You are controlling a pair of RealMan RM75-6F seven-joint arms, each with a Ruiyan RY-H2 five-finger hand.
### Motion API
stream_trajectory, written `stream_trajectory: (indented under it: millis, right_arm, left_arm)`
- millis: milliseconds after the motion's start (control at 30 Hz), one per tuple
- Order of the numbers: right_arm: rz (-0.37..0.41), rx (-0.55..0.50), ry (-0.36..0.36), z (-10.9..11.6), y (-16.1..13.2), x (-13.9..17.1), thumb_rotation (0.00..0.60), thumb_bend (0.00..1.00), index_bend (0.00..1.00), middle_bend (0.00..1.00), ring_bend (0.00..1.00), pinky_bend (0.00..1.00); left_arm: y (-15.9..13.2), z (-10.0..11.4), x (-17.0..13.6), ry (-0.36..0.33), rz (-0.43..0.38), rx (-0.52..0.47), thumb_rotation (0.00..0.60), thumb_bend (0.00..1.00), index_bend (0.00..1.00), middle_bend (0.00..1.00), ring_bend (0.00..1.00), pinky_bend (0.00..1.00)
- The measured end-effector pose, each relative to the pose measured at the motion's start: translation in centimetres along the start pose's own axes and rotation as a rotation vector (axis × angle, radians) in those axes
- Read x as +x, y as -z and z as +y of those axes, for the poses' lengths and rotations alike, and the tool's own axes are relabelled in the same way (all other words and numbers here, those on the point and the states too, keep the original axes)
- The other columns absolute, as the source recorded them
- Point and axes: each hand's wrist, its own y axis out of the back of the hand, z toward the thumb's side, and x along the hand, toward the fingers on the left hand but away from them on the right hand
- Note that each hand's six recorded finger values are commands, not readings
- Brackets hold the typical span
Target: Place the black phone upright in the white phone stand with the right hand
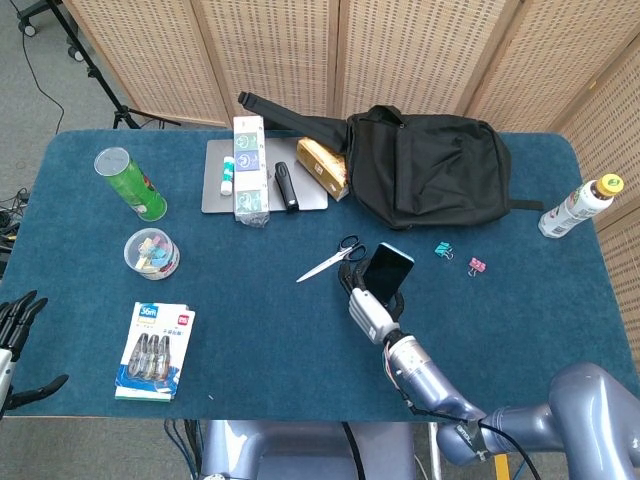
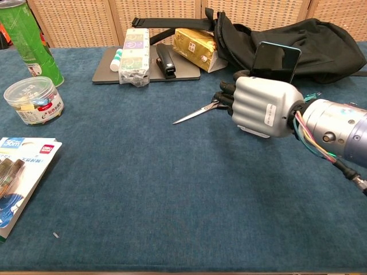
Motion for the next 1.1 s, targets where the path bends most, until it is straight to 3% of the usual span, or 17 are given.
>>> stream_trajectory:
  millis: [133, 400, 600, 733, 933, 1100]
  right_arm:
    - [-0.008, -0.002, -0.020, -0.1, 0.0, 0.3, 0.600, 0.36, 0.09, 0.00, 0.00, 0.15]
    - [-0.014, -0.007, -0.015, -0.1, 0.0, 0.7, 0.600, 0.33, 0.05, 0.00, 0.00, 0.10]
    - [-0.049, -0.035, 0.005, 0.5, 0.9, 1.4, 0.600, 0.15, 0.00, 0.00, 0.00, 0.05]
    - [-0.082, -0.061, 0.038, 0.9, 2.3, 2.2, 0.600, 0.01, 0.00, 0.00, 0.00, 0.01]
    - [-0.127, -0.115, 0.106, 0.8, 5.0, 3.2, 0.600, 0.00, 0.00, 0.00, 0.00, 0.00]
    - [-0.156, -0.242, 0.224, -0.2, 7.8, 3.9, 0.600, 0.00, 0.00, 0.00, 0.00, 0.00]
  left_arm:
    - [0.0, 0.0, 0.0, 0.001, -0.002, 0.001, 0.600, 0.00, 0.00, 0.00, 0.00, 0.00]
    - [0.0, -0.1, 0.0, 0.003, -0.002, 0.002, 0.600, 0.00, 0.00, 0.00, 0.00, 0.00]
    - [0.0, 0.0, 0.0, 0.002, 0.000, 0.002, 0.600, 0.00, 0.00, 0.00, 0.00, 0.00]
    - [0.0, -0.1, 0.0, 0.003, -0.002, 0.002, 0.600, 0.00, 0.00, 0.00, 0.00, 0.00]
    - [-0.1, 0.0, -0.2, 0.002, -0.008, 0.000, 0.600, 0.00, 0.00, 0.00, 0.00, 0.00]
    - [-0.3, -0.1, -0.3, 0.004, -0.015, 0.002, 0.600, 0.00, 0.00, 0.00, 0.00, 0.00]
